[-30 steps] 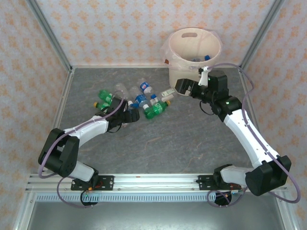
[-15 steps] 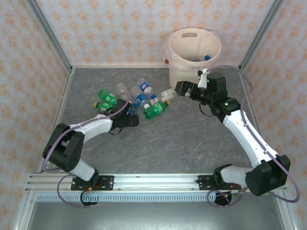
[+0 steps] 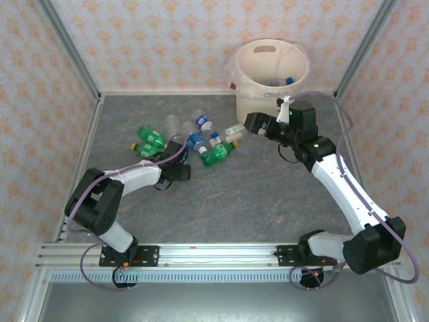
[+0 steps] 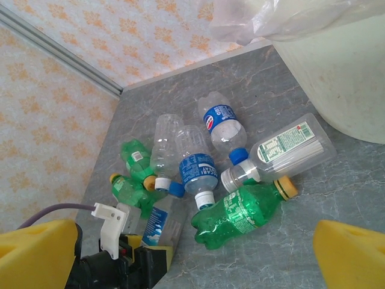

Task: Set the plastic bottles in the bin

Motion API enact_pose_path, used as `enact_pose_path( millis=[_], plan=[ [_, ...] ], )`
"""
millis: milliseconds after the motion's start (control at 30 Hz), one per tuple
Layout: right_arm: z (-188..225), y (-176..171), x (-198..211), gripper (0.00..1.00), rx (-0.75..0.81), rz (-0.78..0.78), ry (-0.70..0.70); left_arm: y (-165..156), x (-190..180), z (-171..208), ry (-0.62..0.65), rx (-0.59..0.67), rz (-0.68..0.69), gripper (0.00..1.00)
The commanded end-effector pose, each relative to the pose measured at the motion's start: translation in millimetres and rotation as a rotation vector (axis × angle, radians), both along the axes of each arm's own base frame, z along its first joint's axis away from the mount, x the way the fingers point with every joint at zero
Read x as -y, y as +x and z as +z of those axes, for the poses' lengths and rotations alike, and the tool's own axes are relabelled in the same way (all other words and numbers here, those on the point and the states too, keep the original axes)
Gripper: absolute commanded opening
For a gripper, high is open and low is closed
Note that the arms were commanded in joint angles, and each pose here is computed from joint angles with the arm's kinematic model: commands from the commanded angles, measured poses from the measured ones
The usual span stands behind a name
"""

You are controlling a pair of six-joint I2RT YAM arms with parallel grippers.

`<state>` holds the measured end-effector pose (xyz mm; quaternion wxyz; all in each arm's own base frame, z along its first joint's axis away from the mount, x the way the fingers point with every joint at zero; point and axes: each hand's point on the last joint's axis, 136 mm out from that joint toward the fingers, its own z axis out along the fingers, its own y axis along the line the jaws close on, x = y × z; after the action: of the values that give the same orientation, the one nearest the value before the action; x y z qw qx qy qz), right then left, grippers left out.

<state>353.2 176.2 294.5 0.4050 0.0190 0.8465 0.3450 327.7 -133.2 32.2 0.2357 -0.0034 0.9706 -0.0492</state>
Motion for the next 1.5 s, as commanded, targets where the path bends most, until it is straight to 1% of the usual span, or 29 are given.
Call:
enact_pose_path(
  millis=[0, 233, 433, 500, 667, 767, 933, 1100, 1167, 1267, 1367, 1467],
  plan=[
    [13, 2, -7, 1.0, 0.023, 0.023, 0.035, -6, -3, 15, 0.017, 0.032, 0.013, 0.5],
    [21, 5, -22, 1.0, 0.014, 0.079, 0.109, -7, 16, 71, -0.048, 0.151, -0.004, 0.48],
    [41, 3, -42, 1.0, 0.043, 0.176, 0.229, -6, 35, 126, -0.125, 0.257, -0.038, 0.48],
    [48, 2, -51, 0.96, 0.054, 0.219, 0.25, -6, 42, 145, -0.148, 0.29, -0.054, 0.48],
    [46, 2, -77, 0.78, 0.015, 0.31, 0.284, -9, 61, 180, -0.21, 0.353, -0.11, 0.48],
    [42, 2, -96, 0.69, -0.009, 0.351, 0.293, -12, 72, 195, -0.225, 0.374, -0.143, 0.48],
    [42, 1, -124, 0.56, -0.031, 0.405, 0.311, -20, 87, 207, -0.222, 0.377, -0.198, 0.48],
    [31, 4, -141, 0.52, -0.089, 0.434, 0.317, -27, 97, 211, -0.241, 0.384, -0.222, 0.48],
    [29, 2, -147, 0.46, -0.1, 0.454, 0.32, -30, 101, 211, -0.245, 0.383, -0.229, 0.48],
    [25, 1, -152, 0.46, -0.111, 0.462, 0.317, -32, 102, 212, -0.244, 0.388, -0.227, 0.48],
    [19, 0, -153, 0.48, -0.132, 0.461, 0.307, -33, 104, 218, -0.259, 0.402, -0.226, 0.48],
    [12, 2, -150, 0.49, -0.146, 0.436, 0.289, -33, 107, 223, -0.268, 0.409, -0.23, 0.48]
  ],
)
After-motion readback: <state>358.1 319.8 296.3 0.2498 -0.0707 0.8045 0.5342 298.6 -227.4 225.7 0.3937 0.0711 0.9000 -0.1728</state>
